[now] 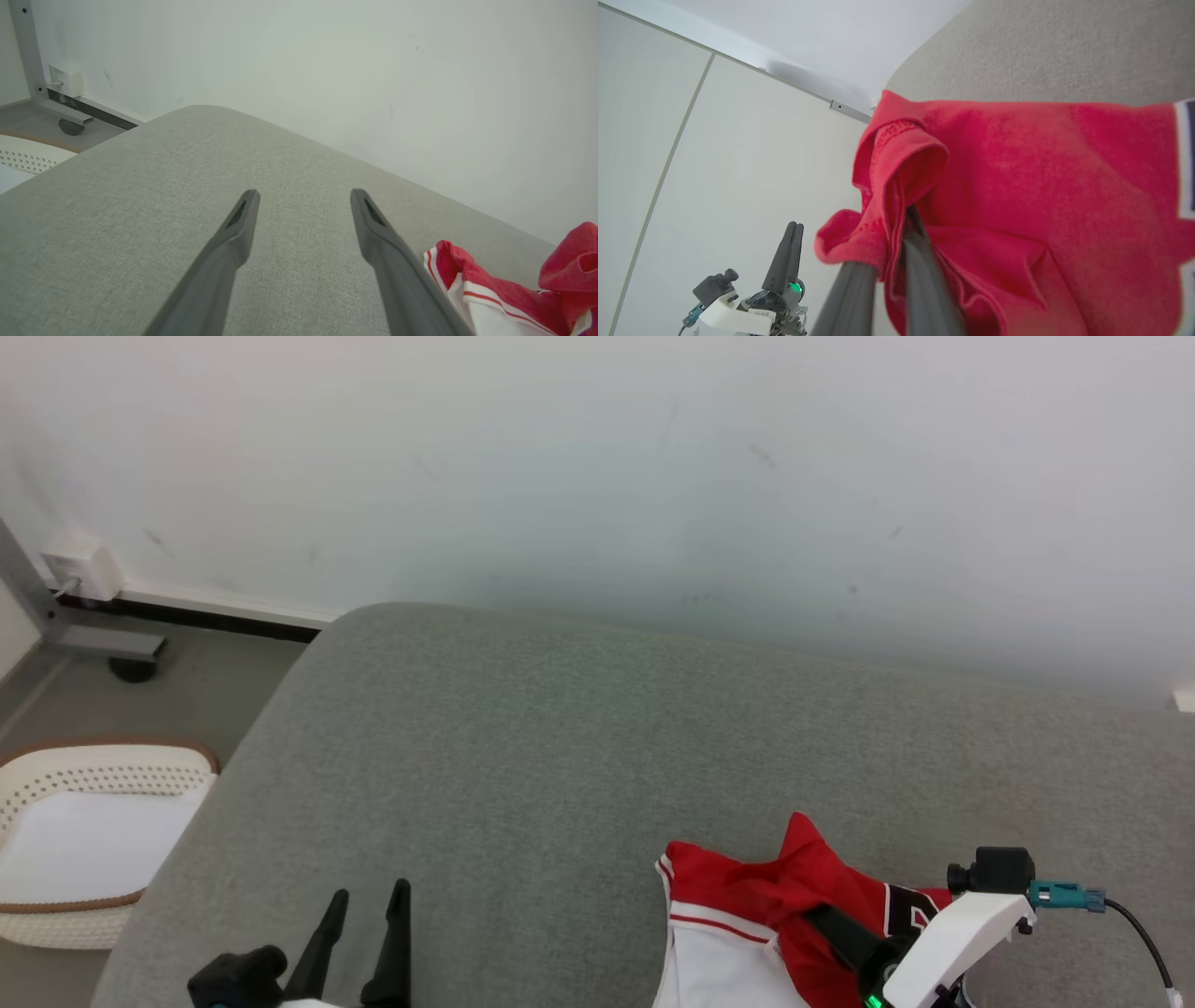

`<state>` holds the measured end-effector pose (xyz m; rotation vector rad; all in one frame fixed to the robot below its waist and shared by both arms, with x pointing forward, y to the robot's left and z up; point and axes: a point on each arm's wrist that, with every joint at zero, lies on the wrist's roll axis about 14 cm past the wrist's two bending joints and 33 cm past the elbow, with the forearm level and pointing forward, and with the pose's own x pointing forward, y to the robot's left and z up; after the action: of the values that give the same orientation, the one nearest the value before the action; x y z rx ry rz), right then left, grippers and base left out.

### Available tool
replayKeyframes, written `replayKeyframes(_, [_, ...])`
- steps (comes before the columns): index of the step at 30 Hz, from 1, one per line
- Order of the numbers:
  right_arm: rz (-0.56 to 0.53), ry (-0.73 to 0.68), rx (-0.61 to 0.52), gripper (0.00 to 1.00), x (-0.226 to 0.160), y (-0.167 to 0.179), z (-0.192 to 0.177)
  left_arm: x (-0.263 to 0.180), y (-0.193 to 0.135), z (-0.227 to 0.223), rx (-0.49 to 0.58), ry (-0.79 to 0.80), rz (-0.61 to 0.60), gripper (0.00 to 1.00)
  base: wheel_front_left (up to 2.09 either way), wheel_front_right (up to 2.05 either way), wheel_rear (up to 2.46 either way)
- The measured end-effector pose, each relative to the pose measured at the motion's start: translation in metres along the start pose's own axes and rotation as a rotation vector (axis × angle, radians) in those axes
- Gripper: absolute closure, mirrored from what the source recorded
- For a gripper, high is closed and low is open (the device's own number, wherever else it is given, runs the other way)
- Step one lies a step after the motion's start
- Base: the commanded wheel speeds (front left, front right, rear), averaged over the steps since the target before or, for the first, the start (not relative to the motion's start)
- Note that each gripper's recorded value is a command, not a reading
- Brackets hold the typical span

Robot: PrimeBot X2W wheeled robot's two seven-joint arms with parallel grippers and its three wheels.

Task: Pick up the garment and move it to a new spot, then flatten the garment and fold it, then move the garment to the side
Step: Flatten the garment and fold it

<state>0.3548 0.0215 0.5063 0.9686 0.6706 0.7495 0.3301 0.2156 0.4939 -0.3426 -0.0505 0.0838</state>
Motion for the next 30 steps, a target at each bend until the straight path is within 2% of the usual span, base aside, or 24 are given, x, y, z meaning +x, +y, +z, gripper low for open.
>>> replayKeyframes(7, [-0.009,0.088,0.032,1.0,0.031,-0.002,-0.028,-0.015,0.022,0.006,0.0,-0.019,0.067,0.0,0.0,0.0,0.0])
replayKeyframes(14, [-0.026,0.152,0.086,1.0,0.044,-0.008,-0.057,-0.016,0.028,0.006,0.001,-0.017,0.085,0.0,0.0,0.0,0.0])
replayKeyframes(15, [-0.037,0.151,0.086,0.54,0.045,-0.011,-0.059,-0.015,0.027,0.005,0.002,-0.015,0.084,0.0,0.0,0.0,0.0])
replayKeyframes(16, [-0.047,0.154,0.085,0.18,0.045,-0.013,-0.06,-0.015,0.027,0.005,0.001,-0.014,0.083,0.0,0.0,0.0,0.0])
replayKeyframes(17, [-0.053,0.156,0.084,0.0,0.046,-0.015,-0.061,-0.014,0.026,0.004,0.001,-0.012,0.081,0.0,0.0,0.0,0.0])
replayKeyframes(25, [0.021,0.08,0.073,0.0,0.047,0.01,-0.041,-0.007,0.019,0.004,-0.001,-0.011,0.061,0.0,0.0,0.0,0.0])
replayKeyframes(30, [0.098,-0.048,0.022,0.0,0.029,0.031,0.001,-0.001,0.011,0.005,-0.005,-0.017,0.038,0.0,0.0,0.0,0.0])
